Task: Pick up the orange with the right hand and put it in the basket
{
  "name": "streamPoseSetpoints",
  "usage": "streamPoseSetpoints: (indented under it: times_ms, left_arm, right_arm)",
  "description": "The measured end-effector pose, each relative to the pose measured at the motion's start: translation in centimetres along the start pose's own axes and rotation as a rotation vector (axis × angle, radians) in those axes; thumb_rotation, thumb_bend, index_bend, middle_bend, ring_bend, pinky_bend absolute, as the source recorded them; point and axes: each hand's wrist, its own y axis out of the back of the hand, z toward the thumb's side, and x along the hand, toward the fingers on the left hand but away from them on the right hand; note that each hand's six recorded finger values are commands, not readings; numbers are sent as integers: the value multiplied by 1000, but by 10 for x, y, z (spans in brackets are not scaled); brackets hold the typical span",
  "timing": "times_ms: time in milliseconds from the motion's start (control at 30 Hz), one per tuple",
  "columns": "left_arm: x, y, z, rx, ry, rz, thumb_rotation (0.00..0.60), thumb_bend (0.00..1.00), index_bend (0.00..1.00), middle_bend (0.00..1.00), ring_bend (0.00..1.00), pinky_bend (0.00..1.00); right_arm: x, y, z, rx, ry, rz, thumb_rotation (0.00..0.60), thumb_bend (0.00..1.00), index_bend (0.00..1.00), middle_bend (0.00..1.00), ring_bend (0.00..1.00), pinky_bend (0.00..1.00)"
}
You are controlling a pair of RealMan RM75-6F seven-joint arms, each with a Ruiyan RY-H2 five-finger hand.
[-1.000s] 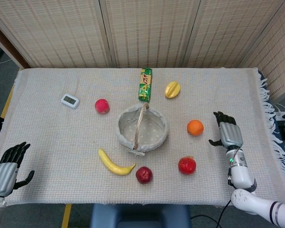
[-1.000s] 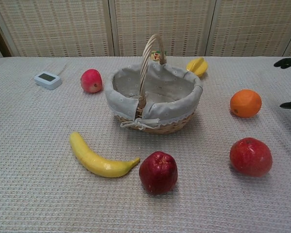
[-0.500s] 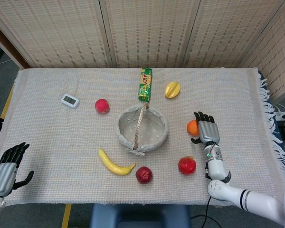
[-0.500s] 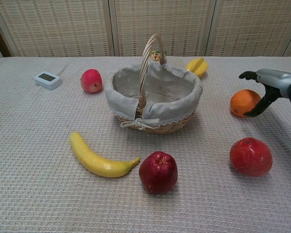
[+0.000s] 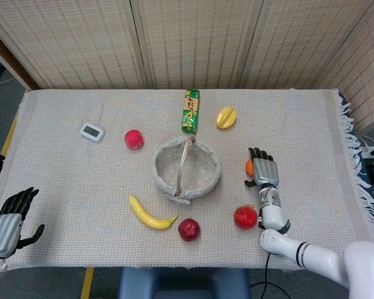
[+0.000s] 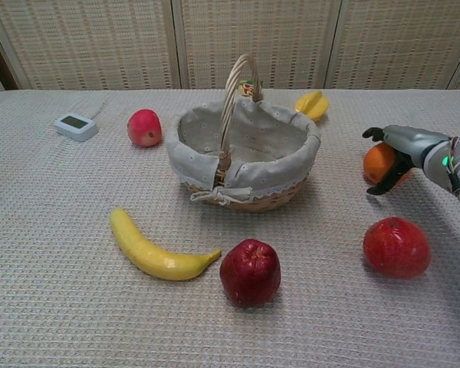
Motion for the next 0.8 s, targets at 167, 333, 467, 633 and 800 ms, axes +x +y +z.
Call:
streamPoseSetpoints:
  times_ms: [167, 333, 467, 633, 800]
  left_arm:
    - [-1, 1, -1, -4, 3, 1, 600, 347, 0, 0, 0, 65]
    - [-1, 1, -1, -6, 3, 0, 600, 349, 0, 0, 0, 65]
    - [-1, 0, 0, -6, 1, -1, 600, 349, 0, 0, 0, 65]
    - [-1, -1, 3, -9, -3, -5, 600, 347, 0, 0, 0, 65]
    - [0, -3, 5, -11, -8, -11, 600, 349, 0, 0, 0, 65]
  right_arm:
    - [1, 5, 8, -32, 28, -50, 600, 310, 117, 575, 614, 697]
    - [8, 19, 9, -101, 56, -90, 600, 315, 153, 585, 618, 700]
    - [18, 36, 14, -176, 88, -110, 600, 314, 179, 585, 618, 701]
    - [40, 60, 32, -275, 172, -125, 600, 314, 213, 585, 618, 701]
    - [70, 74, 69, -332, 297, -115, 600, 315, 241, 585, 617, 701]
